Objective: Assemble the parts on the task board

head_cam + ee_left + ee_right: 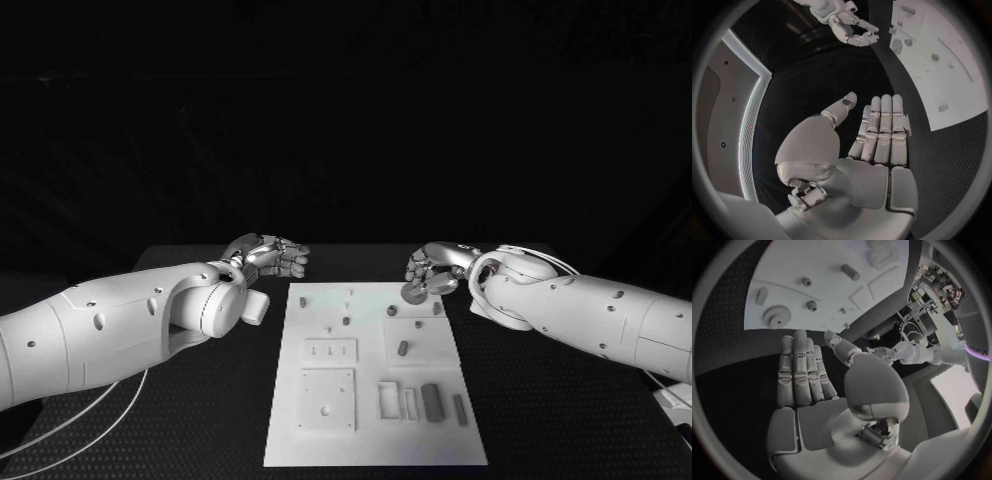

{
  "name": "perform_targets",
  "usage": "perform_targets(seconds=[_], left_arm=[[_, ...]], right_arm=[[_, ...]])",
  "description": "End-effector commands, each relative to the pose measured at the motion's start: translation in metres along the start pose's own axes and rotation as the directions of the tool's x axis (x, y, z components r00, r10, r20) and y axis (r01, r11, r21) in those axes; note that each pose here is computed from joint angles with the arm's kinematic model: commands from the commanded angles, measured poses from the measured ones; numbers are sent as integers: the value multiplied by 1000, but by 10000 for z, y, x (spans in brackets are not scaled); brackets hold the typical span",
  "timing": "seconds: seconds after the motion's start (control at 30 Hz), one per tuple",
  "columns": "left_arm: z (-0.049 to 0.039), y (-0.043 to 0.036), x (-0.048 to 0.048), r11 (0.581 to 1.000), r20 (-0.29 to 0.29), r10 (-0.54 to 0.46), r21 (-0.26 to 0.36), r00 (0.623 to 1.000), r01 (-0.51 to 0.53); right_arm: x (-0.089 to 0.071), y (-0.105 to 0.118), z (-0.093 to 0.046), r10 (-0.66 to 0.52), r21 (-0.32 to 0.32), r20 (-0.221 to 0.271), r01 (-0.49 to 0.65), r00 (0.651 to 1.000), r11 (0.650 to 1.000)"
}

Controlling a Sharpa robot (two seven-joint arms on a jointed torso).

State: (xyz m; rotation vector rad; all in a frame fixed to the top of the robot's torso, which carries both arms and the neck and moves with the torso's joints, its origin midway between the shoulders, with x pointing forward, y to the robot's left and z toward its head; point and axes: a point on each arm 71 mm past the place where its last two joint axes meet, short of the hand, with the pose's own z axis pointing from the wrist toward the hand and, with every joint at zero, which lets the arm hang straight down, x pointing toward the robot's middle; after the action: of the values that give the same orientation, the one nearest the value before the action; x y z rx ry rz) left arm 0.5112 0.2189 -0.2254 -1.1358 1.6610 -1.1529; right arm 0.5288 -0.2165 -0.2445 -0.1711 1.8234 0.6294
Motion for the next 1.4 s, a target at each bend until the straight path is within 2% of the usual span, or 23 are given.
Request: perform_targets(seconds=[0.03,0.1,0.23,0.37,0.63,0.9,1.4], left_arm=[[-23,-28,44,1000,-33,5,26,999,-4],[-39,-29,49,1000,-38,7,28,999,-5],[-30,-32,42,999,-42,14,34,999,-12],[-23,-32,46,999,-42,14,34,999,-13],[-61,-33,73,999,-62,10,34,998,-8],[-95,-28,45,999,-58,8,32,998,-6],[-109,-29,52,1000,-67,5,31,998,-3]], right_arm=[[39,109,28,-156,-38,-21,155,988,987],[50,153,44,-182,-47,-19,180,983,982],[139,181,45,-197,-42,25,198,980,979],[151,163,60,-231,-24,28,232,973,972],[197,138,76,-269,-10,4,269,963,963],[216,113,82,-294,-2,-3,294,956,956],[300,76,82,-305,2,-41,306,951,952]])
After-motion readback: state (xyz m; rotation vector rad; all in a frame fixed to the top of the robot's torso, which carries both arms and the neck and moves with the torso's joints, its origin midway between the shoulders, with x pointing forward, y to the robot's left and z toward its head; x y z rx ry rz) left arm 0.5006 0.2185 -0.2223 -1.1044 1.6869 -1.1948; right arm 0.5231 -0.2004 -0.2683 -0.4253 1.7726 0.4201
